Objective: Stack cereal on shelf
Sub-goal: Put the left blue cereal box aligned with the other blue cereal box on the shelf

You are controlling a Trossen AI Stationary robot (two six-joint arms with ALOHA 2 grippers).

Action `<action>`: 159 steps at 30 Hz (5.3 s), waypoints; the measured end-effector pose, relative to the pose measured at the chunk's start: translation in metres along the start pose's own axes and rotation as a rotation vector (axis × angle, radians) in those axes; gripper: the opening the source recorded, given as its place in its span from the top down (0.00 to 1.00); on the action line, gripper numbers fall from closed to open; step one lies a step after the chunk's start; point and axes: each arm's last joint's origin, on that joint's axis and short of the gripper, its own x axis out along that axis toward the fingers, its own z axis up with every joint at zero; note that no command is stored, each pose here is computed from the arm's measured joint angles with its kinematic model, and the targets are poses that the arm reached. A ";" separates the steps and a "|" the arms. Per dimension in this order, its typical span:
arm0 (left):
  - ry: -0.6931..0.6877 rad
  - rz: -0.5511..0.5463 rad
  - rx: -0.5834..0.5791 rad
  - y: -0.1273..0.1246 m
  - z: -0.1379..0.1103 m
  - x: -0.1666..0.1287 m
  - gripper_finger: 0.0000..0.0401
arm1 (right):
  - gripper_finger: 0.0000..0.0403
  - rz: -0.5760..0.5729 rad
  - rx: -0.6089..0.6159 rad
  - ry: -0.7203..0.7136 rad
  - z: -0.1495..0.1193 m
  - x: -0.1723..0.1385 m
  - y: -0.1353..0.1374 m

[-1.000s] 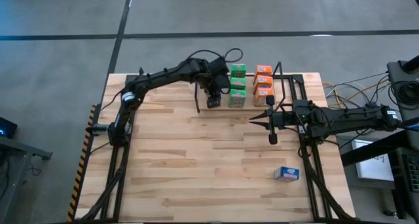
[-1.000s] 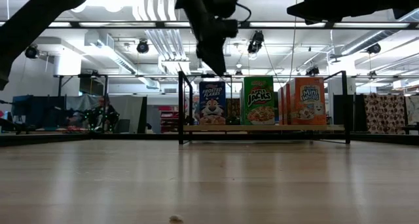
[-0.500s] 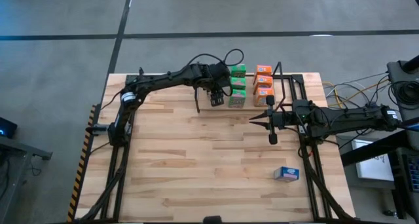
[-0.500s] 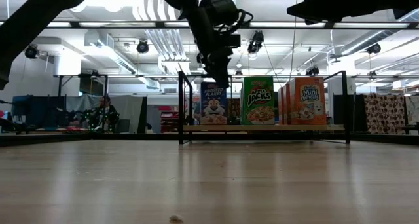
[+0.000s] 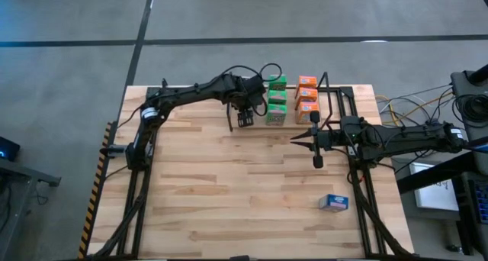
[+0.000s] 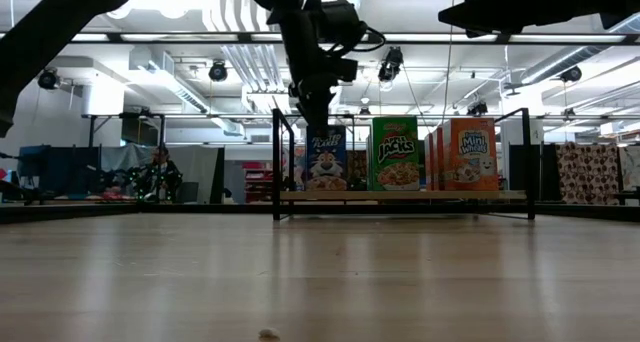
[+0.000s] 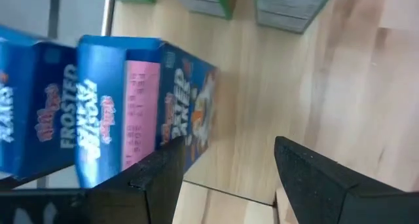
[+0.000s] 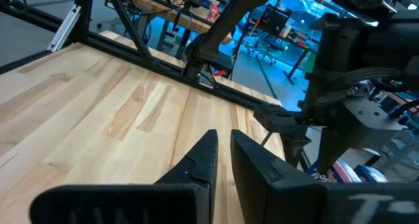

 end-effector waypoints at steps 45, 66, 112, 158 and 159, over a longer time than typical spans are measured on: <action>-0.775 0.099 -0.025 -0.051 -0.124 -0.094 0.65 | 0.98 -0.297 0.378 0.222 0.010 0.062 -0.064; -0.860 0.317 -0.056 -0.049 -0.173 -0.073 1.00 | 0.98 -0.356 0.454 0.513 -0.036 0.144 -0.158; -0.841 0.316 -0.051 -0.050 -0.177 -0.069 1.00 | 0.98 -0.337 0.311 0.592 -0.059 0.159 -0.169; -0.824 0.313 -0.045 -0.050 -0.178 -0.068 1.00 | 0.98 -0.316 0.269 0.378 -0.054 0.196 -0.176; -0.824 0.313 -0.045 -0.050 -0.178 -0.068 1.00 | 0.98 -0.318 0.271 0.389 -0.055 0.196 -0.176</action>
